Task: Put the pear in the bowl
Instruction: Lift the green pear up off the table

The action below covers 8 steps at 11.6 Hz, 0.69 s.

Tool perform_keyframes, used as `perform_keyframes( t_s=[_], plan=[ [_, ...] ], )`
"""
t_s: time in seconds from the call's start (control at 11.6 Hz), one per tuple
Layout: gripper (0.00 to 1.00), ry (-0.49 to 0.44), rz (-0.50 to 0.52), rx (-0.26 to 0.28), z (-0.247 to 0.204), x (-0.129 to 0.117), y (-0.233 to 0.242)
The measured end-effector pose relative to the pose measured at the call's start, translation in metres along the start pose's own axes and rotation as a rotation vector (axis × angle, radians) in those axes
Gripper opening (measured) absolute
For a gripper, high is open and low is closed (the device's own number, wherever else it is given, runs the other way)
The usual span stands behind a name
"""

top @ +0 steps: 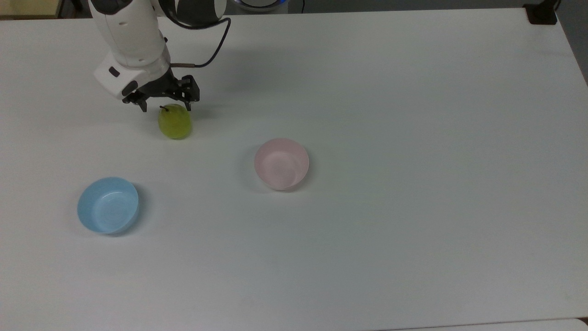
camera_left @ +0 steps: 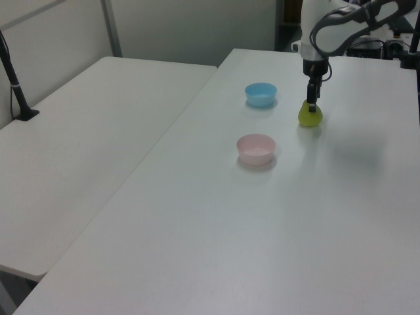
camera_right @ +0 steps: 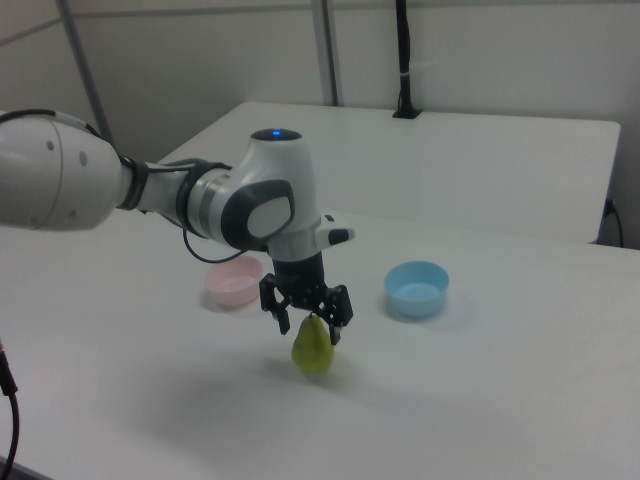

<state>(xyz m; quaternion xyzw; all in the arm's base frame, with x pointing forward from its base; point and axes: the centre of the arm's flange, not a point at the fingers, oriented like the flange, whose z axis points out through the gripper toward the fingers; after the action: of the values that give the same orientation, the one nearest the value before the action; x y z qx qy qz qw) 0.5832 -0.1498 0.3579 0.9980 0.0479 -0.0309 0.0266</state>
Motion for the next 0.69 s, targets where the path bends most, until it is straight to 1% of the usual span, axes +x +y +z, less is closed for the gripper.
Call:
perform_keyframes(
  t_s=[0.17, 0.26, 0.35, 0.52, 0.69],
  plan=[
    [1.00, -0.001, -0.007, 0.000, 0.019, 0.004, -0.003],
    [0.98, -0.003, -0.011, 0.000, 0.024, 0.006, -0.005],
    [0.93, -0.005, -0.014, 0.001, 0.026, 0.006, -0.006],
    [0.67, -0.001, -0.014, 0.000, 0.024, 0.006, -0.007],
    [0.67, -0.002, -0.014, 0.000, 0.024, 0.006, -0.007]
  ],
)
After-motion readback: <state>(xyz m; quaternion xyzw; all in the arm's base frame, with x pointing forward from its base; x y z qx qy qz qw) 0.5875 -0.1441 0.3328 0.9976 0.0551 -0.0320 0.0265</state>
